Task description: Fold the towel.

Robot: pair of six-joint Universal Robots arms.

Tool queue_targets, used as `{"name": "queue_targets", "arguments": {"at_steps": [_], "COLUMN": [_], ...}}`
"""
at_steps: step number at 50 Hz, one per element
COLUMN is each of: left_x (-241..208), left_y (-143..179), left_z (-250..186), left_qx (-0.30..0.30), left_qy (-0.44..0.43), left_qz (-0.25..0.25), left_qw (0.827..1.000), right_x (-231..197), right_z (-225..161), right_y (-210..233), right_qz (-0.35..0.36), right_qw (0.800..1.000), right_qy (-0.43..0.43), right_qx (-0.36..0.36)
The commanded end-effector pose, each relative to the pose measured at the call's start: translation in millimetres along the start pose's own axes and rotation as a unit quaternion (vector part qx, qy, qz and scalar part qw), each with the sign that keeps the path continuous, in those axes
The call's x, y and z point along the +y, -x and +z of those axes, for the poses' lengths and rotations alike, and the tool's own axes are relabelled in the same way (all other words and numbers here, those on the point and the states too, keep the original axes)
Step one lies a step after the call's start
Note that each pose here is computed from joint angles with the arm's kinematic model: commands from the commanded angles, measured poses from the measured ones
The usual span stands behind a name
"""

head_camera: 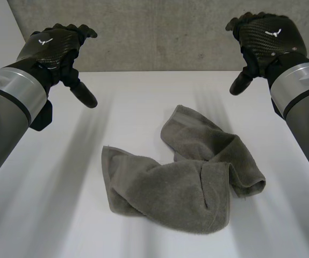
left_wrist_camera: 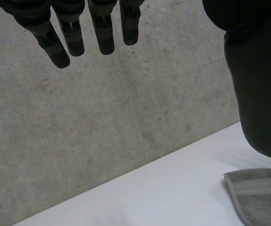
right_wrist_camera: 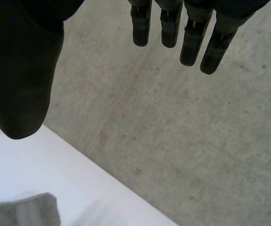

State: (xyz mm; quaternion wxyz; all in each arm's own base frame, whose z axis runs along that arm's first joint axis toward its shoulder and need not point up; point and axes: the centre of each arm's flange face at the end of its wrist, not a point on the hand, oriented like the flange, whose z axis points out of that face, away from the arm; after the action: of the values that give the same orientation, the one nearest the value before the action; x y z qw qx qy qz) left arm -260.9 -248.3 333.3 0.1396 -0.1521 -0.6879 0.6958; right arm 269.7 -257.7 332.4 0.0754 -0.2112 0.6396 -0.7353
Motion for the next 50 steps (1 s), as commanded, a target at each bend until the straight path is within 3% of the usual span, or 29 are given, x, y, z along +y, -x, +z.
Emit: {"name": "queue_targets", "arguments": {"at_steps": [1, 17, 25, 30, 35, 41, 50], "left_x": [-1.6, 4.5, 39.9, 88.4, 146.2, 179.3, 188.5], "left_y": [-3.3, -5.6, -23.0, -44.8, -47.4, -49.6, -52.4], "left_z": [-2.1, -0.8, 2.5, -21.4, -38.2, -32.5, -25.0], "left_qx": [0.005, 0.011, 0.038, 0.076, 0.083, 0.084, 0.085], "left_qy": [-0.003, 0.005, 0.065, 0.164, 0.236, 0.237, 0.230], "left_qz": [-0.002, -0.001, -0.001, 0.012, 0.022, 0.022, 0.023], "left_qw": [1.000, 1.000, 0.997, 0.984, 0.968, 0.968, 0.969], "right_x": [14.2, 19.2, 28.5, 89.6, 136.5, 178.0, 221.1], "right_z": [6.1, 13.2, 12.3, 0.3, -14.7, -21.9, -26.6], "right_y": [2.8, -9.2, 1.4, 2.4, -14.4, -18.8, -11.8], "right_qz": [-0.001, 0.002, -0.020, -0.076, -0.120, -0.116, -0.099], "right_qw": [0.999, 0.999, 0.997, 0.979, 0.962, 0.952, 0.943], "right_qy": [0.042, 0.052, 0.061, 0.151, 0.209, 0.244, 0.276], "right_qx": [-0.009, 0.009, -0.043, -0.112, -0.127, -0.146, -0.156]}}
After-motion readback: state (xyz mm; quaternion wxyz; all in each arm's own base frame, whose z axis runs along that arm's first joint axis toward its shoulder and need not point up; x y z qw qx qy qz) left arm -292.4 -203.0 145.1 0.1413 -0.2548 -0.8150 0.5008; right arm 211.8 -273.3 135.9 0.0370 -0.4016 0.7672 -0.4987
